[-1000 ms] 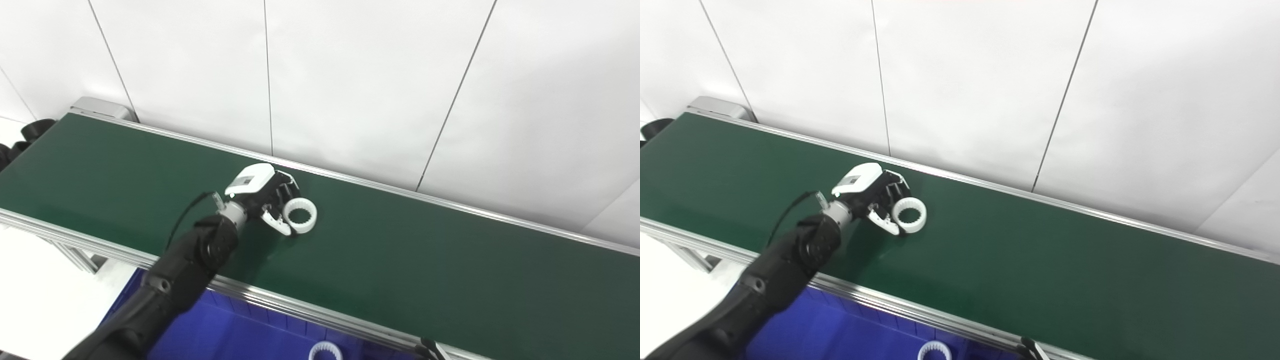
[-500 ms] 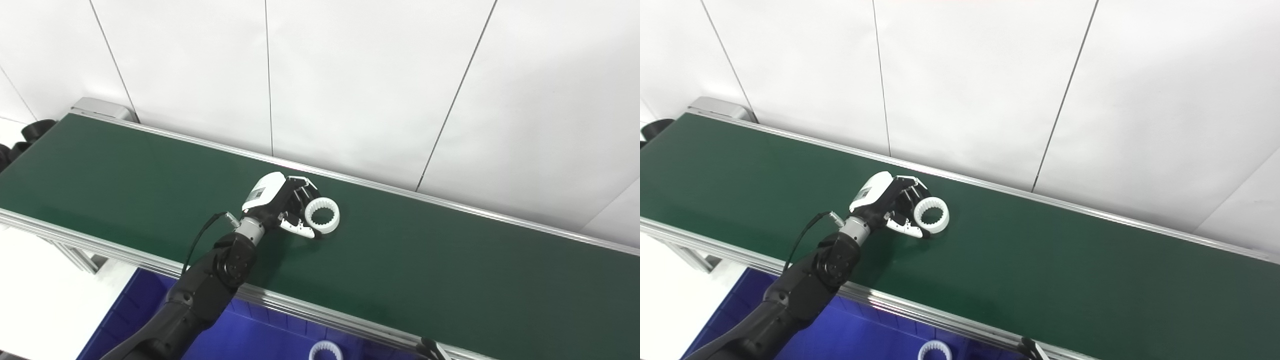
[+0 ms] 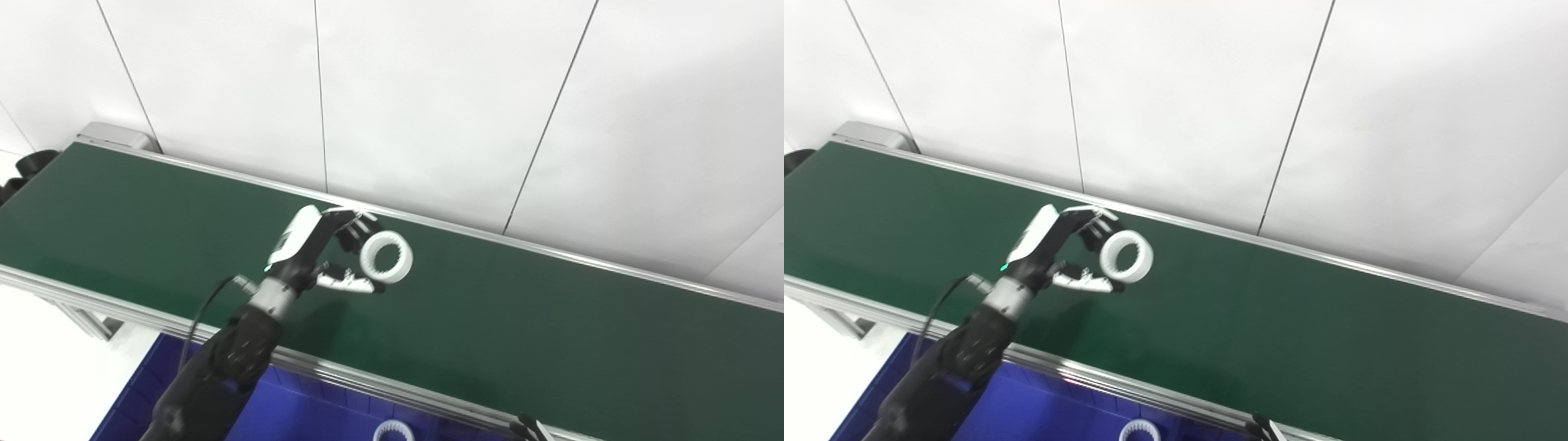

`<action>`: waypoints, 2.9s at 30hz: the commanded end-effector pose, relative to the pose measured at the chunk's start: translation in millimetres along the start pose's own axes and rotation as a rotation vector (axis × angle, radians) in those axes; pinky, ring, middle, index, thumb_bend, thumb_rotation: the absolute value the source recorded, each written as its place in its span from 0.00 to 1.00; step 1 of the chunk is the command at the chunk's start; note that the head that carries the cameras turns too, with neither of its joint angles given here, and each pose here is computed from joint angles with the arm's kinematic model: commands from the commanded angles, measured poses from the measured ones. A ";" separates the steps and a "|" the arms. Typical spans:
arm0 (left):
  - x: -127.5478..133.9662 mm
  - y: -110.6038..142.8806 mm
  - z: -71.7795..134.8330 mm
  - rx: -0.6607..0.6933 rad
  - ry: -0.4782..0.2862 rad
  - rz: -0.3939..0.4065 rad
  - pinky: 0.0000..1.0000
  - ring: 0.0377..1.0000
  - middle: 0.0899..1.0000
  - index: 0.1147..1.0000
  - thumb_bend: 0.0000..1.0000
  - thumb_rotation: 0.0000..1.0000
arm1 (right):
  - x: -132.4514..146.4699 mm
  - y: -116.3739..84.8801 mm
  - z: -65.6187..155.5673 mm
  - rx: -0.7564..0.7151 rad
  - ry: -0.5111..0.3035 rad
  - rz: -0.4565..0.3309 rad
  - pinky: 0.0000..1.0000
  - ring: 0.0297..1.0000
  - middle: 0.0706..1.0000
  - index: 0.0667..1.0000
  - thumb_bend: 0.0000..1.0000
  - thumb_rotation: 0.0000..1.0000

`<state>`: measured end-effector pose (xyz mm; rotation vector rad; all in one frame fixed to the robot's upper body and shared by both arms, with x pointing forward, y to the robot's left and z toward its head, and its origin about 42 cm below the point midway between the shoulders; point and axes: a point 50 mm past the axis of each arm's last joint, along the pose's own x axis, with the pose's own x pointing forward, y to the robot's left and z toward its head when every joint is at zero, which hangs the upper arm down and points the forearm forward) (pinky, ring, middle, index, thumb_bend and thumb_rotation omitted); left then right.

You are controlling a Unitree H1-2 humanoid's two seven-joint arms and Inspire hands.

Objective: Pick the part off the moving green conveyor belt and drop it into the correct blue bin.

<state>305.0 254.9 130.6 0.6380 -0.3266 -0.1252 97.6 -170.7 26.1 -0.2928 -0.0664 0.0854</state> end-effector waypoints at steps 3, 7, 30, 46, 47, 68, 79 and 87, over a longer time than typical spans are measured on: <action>-16.9 21.1 15.5 0.006 -0.079 0.008 0.37 0.37 0.44 0.50 0.49 0.00 | 0.2 -1.4 13.1 0.035 -0.075 -0.012 0.61 0.74 0.77 0.83 0.83 0.39; -55.6 26.5 13.0 0.049 -0.079 -0.031 0.37 0.36 0.44 0.50 0.49 0.00 | 0.6 -2.1 17.2 0.026 -0.088 -0.015 0.62 0.75 0.78 0.84 0.84 0.41; -115.9 -2.6 -23.7 0.323 -0.086 -0.570 0.48 0.42 0.46 0.45 0.50 0.00 | 4.0 -13.4 46.4 0.018 -0.110 -0.034 0.68 0.77 0.81 0.87 0.79 0.44; -115.9 -21.8 -15.8 0.365 -0.103 -0.622 0.77 0.79 0.82 0.74 0.57 0.46 | 5.9 -13.6 50.9 0.027 -0.095 -0.036 0.67 0.77 0.80 0.86 0.79 0.45; -117.1 -21.3 -15.7 0.353 -0.115 -0.614 0.78 0.81 0.85 0.80 0.59 0.60 | 6.1 -13.6 51.1 0.026 -0.095 -0.036 0.67 0.77 0.80 0.86 0.79 0.46; -114.9 -46.4 16.6 -0.186 -0.103 -0.545 0.83 0.91 0.95 0.90 0.49 0.38 | 4.3 -1.5 59.7 0.021 -0.045 -0.014 0.70 0.79 0.83 0.87 0.82 0.47; -115.8 -62.1 0.2 -0.427 0.022 -0.507 0.91 0.95 0.97 0.93 0.49 0.78 | 3.2 4.6 61.3 0.022 -0.026 -0.007 0.71 0.81 0.84 0.88 0.81 0.47; -118.9 -59.6 3.9 -0.424 0.031 -0.590 0.94 0.98 0.98 0.98 0.78 0.79 | 3.1 4.4 59.6 0.028 -0.030 -0.009 0.72 0.80 0.84 0.88 0.80 0.45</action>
